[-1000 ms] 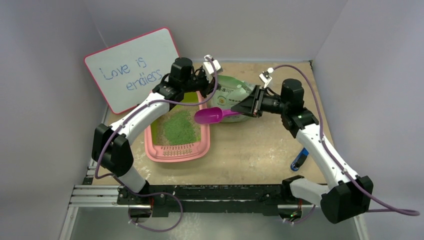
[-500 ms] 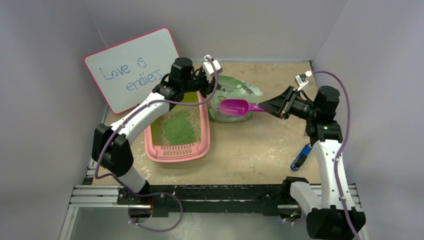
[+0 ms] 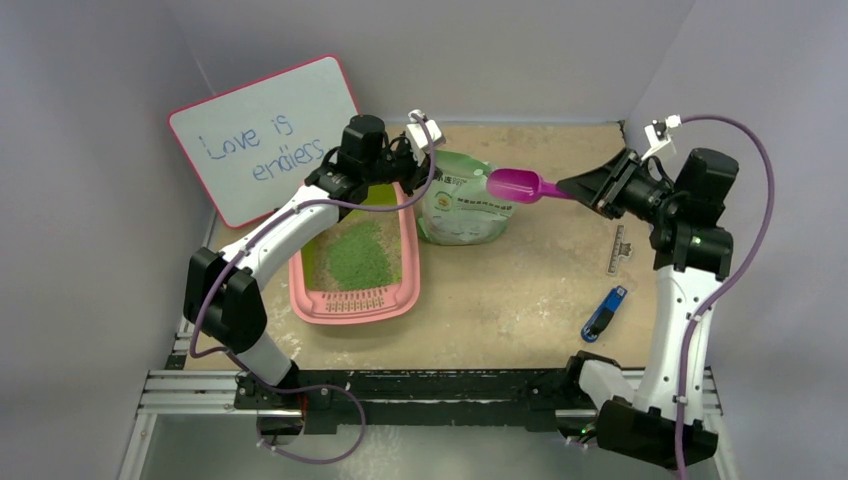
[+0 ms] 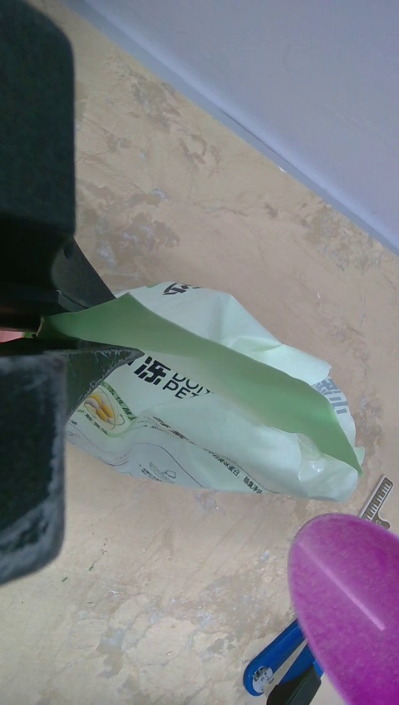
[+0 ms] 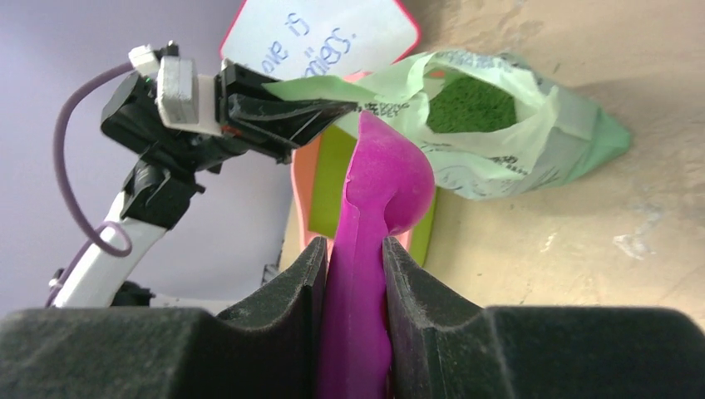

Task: Fill the litter box with clean litter
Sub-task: 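Scoop the cat litter from the cat litter bag.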

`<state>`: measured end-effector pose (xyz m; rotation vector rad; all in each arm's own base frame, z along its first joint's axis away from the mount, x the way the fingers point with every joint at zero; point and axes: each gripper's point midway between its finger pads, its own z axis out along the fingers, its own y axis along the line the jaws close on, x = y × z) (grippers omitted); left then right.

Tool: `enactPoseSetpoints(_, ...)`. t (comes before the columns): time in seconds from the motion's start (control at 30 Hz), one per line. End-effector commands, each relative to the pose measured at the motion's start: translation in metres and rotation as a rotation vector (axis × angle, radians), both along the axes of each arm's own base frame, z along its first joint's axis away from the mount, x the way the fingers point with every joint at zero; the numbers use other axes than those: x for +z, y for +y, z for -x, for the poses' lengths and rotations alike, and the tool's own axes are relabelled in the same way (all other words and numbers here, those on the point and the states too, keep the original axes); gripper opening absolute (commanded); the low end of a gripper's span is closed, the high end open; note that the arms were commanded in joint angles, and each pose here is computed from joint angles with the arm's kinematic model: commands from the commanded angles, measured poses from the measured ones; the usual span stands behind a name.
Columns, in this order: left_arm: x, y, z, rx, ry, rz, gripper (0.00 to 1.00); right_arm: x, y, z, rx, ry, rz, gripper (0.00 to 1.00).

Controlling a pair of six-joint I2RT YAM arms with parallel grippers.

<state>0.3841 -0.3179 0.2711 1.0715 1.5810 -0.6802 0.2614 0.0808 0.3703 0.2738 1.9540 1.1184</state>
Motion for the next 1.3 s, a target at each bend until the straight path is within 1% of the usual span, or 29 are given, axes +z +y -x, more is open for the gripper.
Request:
enactPoseSetpoints(0.0,0.041,0.000,-0.001,-0.007,-0.128,0.055,0.00,0.002,-0.021,-0.009,-0.086,-0.003,0.141,0.00)
enactPoseSetpoints(0.1,0.043,0.000,0.001,-0.013,-0.131,0.065,0.00,-0.007,-0.031,-0.015,-0.130,0.014,0.194,0.00)
enactPoseSetpoints(0.23,0.045,-0.005,0.007,-0.051,-0.118,0.090,0.00,-0.028,-0.038,-0.021,-0.130,0.058,0.227,0.00)
enactPoseSetpoints(0.4,0.051,-0.008,0.007,-0.063,-0.133,0.112,0.00,-0.024,-0.043,-0.028,-0.153,0.029,0.244,0.00)
enactPoseSetpoints(0.5,0.051,-0.008,0.008,-0.068,-0.132,0.113,0.00,-0.021,-0.042,-0.037,-0.137,0.016,0.231,0.00)
enactPoseSetpoints(0.8,0.047,-0.008,0.010,-0.075,-0.128,0.106,0.00,-0.018,-0.026,-0.053,-0.014,0.005,0.167,0.00)
enactPoseSetpoints(0.9,0.049,-0.008,0.009,-0.072,-0.136,0.106,0.00,-0.028,-0.010,-0.056,0.043,0.046,0.189,0.00)
enactPoseSetpoints(0.97,0.051,-0.007,0.008,-0.069,-0.141,0.107,0.00,-0.045,-0.001,-0.058,0.073,0.099,0.247,0.00)
enactPoseSetpoints(1.07,0.054,-0.007,0.010,-0.075,-0.144,0.111,0.00,-0.071,0.005,-0.065,0.079,0.169,0.302,0.00)
enactPoseSetpoints(1.13,0.055,-0.007,0.010,-0.076,-0.148,0.111,0.00,-0.081,0.002,-0.070,0.053,0.196,0.344,0.00)
enactPoseSetpoints(1.2,0.056,-0.007,0.011,-0.078,-0.149,0.112,0.00,-0.082,0.004,-0.074,0.055,0.196,0.358,0.00)
enactPoseSetpoints(1.27,0.055,-0.008,0.012,-0.086,-0.147,0.113,0.00,-0.083,0.012,-0.076,0.109,0.203,0.350,0.00)
